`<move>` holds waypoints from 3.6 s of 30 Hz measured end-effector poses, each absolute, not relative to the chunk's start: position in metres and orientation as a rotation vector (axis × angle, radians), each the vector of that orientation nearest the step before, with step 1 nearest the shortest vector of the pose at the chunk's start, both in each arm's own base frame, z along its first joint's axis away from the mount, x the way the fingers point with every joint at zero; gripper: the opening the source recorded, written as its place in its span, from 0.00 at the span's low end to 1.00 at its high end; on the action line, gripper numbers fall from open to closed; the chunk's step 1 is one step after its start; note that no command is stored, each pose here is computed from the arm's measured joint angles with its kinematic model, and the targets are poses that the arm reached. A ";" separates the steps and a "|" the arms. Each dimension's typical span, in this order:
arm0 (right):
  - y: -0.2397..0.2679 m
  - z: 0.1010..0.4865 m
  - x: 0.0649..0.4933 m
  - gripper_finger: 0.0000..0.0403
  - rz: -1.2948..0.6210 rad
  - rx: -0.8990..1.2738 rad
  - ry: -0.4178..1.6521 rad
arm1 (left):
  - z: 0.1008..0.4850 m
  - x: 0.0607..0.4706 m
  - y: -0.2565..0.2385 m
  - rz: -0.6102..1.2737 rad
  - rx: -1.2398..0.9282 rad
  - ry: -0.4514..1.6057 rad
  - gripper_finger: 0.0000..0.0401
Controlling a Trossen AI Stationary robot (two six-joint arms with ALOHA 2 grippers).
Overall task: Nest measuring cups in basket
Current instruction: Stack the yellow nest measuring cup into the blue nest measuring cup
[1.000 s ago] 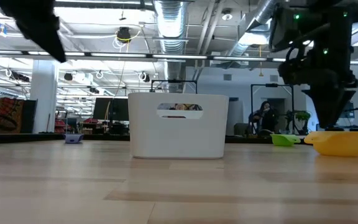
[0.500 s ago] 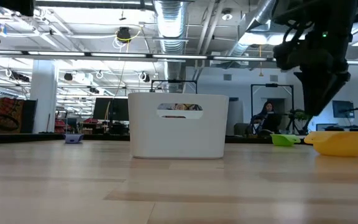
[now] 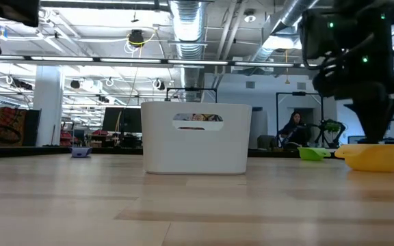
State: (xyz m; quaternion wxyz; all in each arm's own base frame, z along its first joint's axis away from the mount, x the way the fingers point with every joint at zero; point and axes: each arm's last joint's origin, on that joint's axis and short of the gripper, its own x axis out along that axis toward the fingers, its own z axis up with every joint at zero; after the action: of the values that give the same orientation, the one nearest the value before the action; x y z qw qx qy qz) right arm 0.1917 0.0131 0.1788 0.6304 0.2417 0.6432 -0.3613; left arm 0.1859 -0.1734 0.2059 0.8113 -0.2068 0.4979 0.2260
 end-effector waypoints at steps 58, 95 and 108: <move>0.078 0.247 0.336 0.03 -0.383 0.273 0.710 | 0.248 0.232 -0.153 0.523 -0.168 0.398 0.35; 0.111 0.253 0.415 0.07 -0.441 -0.131 0.608 | 0.255 0.273 -0.097 0.491 0.141 0.514 0.25; 0.117 0.252 0.413 0.09 -0.421 -0.127 0.616 | 0.252 0.276 -0.088 0.455 0.067 0.564 0.02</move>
State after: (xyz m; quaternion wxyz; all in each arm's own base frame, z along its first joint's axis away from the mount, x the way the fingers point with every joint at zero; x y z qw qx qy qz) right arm 0.4127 0.1172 0.2518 0.9293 -0.0619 0.3006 -0.2054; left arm 0.2756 -0.0885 0.2519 0.9345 0.0329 0.2760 0.2225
